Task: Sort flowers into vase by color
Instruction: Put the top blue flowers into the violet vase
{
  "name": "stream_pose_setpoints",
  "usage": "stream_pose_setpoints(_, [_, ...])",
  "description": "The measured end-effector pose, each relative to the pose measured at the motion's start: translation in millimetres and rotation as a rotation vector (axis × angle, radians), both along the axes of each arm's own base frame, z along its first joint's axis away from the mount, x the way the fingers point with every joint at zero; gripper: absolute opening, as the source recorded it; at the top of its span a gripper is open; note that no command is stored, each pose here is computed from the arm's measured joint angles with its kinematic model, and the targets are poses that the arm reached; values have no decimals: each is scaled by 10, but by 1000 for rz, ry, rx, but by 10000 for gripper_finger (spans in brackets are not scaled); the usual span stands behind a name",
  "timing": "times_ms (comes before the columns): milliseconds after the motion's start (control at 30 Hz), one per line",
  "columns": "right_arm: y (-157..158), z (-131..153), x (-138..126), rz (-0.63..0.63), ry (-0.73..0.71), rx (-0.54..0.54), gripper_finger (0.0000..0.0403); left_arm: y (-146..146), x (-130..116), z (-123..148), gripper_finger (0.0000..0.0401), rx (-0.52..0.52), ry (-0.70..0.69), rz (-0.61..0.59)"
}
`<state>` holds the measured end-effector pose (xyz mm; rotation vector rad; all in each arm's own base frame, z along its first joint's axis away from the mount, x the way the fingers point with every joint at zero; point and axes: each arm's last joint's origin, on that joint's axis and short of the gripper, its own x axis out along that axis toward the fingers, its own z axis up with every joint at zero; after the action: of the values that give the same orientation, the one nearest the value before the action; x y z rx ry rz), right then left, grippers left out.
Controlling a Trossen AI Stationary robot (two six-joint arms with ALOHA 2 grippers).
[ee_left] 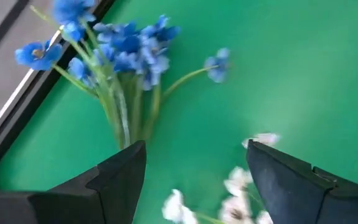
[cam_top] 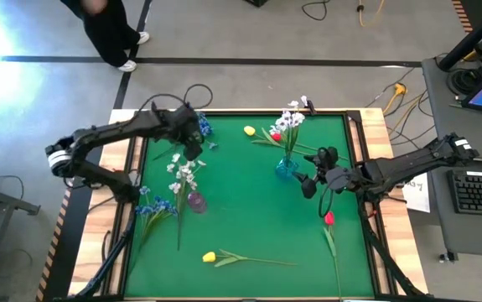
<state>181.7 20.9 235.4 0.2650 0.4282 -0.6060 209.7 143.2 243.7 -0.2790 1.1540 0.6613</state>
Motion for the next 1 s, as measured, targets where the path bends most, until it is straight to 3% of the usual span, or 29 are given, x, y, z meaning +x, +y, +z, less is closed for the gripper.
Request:
stream_pose_setpoints(200, [-11,-31,-12,-22,13,-30,354,389,-90,-214,268,-42,35,21])
stream_pose_setpoints(367, [-43,-26,-13,-66,6,-52,354,549,-112,-409,268,-95,81,3])
stream_pose_setpoints(1000, [-137,-23,79,-94,-3,-89,354,685,-23,-768,268,-142,167,-53])
